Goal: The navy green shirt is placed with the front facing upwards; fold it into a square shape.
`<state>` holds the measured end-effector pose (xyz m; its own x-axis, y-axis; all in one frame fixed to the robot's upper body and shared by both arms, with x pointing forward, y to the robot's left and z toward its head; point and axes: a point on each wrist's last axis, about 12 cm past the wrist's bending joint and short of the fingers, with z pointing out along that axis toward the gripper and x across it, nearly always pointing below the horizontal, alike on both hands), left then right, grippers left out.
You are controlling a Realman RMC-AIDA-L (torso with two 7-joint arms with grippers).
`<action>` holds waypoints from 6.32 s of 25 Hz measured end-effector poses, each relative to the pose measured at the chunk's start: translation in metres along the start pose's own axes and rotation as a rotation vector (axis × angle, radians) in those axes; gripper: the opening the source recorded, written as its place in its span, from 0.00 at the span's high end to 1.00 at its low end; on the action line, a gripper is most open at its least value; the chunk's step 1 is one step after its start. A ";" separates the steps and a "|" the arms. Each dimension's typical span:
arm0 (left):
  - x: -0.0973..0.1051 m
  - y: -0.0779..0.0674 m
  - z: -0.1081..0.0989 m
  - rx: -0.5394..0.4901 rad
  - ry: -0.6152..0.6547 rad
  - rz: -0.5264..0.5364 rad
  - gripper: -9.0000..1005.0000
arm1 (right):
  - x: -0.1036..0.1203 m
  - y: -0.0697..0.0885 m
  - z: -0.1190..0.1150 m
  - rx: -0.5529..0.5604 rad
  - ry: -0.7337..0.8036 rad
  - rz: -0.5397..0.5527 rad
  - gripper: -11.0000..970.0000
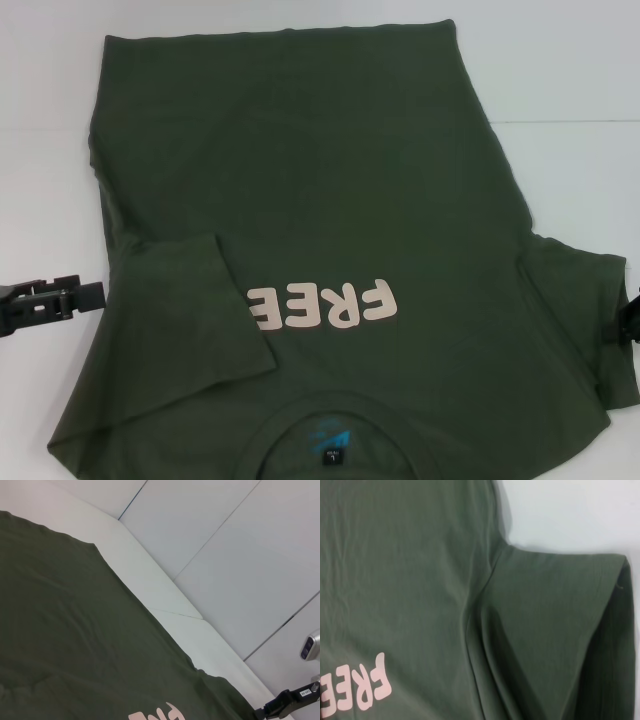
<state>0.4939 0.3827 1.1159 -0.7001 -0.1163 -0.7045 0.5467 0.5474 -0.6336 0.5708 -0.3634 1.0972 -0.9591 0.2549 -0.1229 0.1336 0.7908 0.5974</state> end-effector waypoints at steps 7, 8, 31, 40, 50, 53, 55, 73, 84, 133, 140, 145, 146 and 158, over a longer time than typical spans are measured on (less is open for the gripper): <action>0.000 0.000 0.000 0.000 0.000 -0.003 0.10 | -0.001 0.003 0.000 0.015 0.024 -0.036 0.95; 0.000 0.000 0.000 0.000 0.000 -0.004 0.10 | -0.001 0.004 0.000 0.015 0.027 -0.044 0.96; 0.001 0.000 0.001 0.003 -0.003 -0.013 0.10 | -0.006 -0.001 -0.025 0.007 0.001 -0.058 0.99; 0.001 0.000 0.001 0.004 -0.003 -0.016 0.10 | -0.010 -0.005 -0.050 0.033 -0.034 -0.067 0.99; 0.001 0.000 0.002 0.005 -0.002 -0.028 0.10 | -0.020 0.000 -0.079 -0.011 -0.115 -0.080 0.99; 0.001 0.000 0.002 0.005 -0.001 -0.031 0.10 | -0.023 0.008 -0.076 -0.029 -0.110 -0.104 0.99; 0.001 0.000 0.002 0.005 0.003 -0.034 0.10 | -0.026 0.014 -0.073 -0.041 -0.104 -0.121 0.99; -0.001 0.000 0.005 0.009 0.012 -0.036 0.10 | -0.054 0.118 -0.026 -0.104 0.027 -0.361 0.99; -0.001 0.000 0.006 0.012 0.012 -0.038 0.10 | -0.062 0.157 -0.004 -0.089 0.071 -0.446 0.97; 0.002 -0.001 0.010 0.021 0.016 -0.045 0.10 | -0.058 0.094 -0.020 0.240 0.128 -0.237 0.31; 0.002 -0.001 0.010 0.020 0.022 -0.042 0.10 | -0.058 0.097 -0.007 0.278 0.109 -0.247 0.37; 0.002 -0.001 0.010 0.020 0.023 -0.038 0.10 | -0.058 0.098 0.004 0.293 0.090 -0.257 0.44; 0.002 -0.001 0.010 0.020 0.023 -0.038 0.10 | -0.058 0.098 0.007 0.293 0.087 -0.258 0.45; 0.002 -0.001 0.011 0.020 0.023 -0.034 0.10 | -0.056 0.096 0.025 0.304 0.051 -0.264 0.45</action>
<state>0.4971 0.3729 1.1120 -0.7285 -0.1153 -0.6753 0.5316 0.5266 -0.6634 0.6437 -0.2884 1.1416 -0.9805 -0.0006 -0.1964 -0.0584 0.9557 0.2885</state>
